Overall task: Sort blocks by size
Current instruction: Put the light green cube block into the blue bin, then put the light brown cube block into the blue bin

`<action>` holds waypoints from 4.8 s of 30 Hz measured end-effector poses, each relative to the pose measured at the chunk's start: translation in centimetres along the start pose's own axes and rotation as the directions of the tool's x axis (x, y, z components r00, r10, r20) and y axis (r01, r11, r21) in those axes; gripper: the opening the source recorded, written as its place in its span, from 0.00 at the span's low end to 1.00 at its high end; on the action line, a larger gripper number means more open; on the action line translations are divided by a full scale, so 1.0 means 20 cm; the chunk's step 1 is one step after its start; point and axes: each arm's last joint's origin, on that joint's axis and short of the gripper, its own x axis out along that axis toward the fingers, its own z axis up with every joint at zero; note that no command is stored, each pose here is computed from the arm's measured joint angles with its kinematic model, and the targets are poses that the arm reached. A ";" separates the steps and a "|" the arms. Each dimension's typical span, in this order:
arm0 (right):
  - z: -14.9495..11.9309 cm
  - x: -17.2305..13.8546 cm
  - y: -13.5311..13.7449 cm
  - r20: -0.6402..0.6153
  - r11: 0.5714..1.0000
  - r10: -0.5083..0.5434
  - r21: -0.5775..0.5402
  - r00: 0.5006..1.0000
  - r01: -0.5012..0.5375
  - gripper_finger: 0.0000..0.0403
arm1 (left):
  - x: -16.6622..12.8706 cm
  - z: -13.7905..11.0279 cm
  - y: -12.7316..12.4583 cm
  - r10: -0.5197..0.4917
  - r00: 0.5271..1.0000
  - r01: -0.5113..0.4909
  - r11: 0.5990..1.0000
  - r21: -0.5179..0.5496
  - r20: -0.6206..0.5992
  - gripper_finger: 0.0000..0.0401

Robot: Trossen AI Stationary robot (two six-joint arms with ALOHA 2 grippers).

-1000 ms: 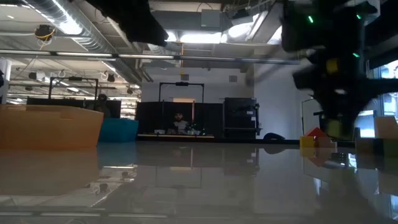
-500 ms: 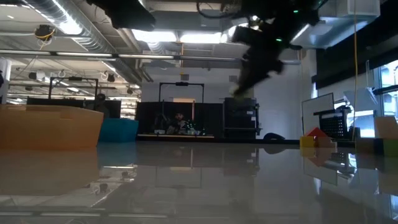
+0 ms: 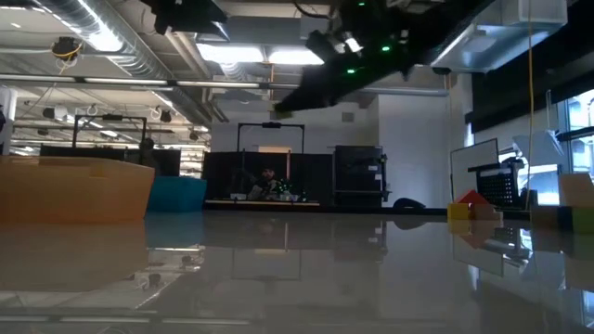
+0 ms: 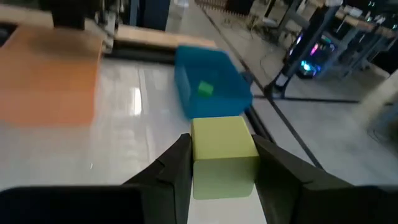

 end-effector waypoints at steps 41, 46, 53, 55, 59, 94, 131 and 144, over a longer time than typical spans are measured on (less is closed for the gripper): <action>-0.04 1.05 -0.21 0.300 0.966 -0.118 0.254 0.946 0.040 0.35 | -0.06 0.05 0.07 0.048 0.995 -0.046 0.999 -0.021 0.088 0.51; -0.08 1.09 -0.23 0.316 0.956 -0.124 0.291 0.941 0.028 0.35 | -0.06 0.05 0.07 0.048 0.995 -0.046 0.999 -0.020 0.086 0.51; -0.09 1.09 -0.24 0.312 0.949 -0.118 0.314 0.943 0.015 0.41 | -0.06 0.05 0.07 0.048 0.996 -0.046 0.999 -0.018 0.081 0.51; -0.09 1.09 -0.24 0.309 0.949 -0.117 0.315 0.944 0.015 0.45 | -0.06 0.05 0.07 0.048 0.996 -0.046 0.999 -0.018 0.082 0.51; -0.09 1.09 -0.24 0.307 0.949 -0.116 0.315 0.945 0.014 0.53 | -0.06 0.05 0.07 0.048 0.996 -0.047 0.999 -0.015 0.082 0.51; 0.55 -0.10 -0.36 -0.649 0.969 0.243 0.126 0.720 -0.214 0.56 | -0.08 0.00 0.02 -0.019 1.000 0.019 1.000 0.018 -0.009 0.51; -0.06 -0.97 0.03 -0.920 0.925 0.148 0.258 0.362 0.278 0.56 | 0.09 -0.14 -0.32 -0.202 0.964 0.224 0.967 0.121 -0.176 0.51; -0.42 -0.92 0.09 -0.960 0.909 0.201 0.256 0.193 0.330 0.56 | 0.08 -0.19 -0.31 -0.182 0.945 0.237 0.954 0.183 -0.272 0.51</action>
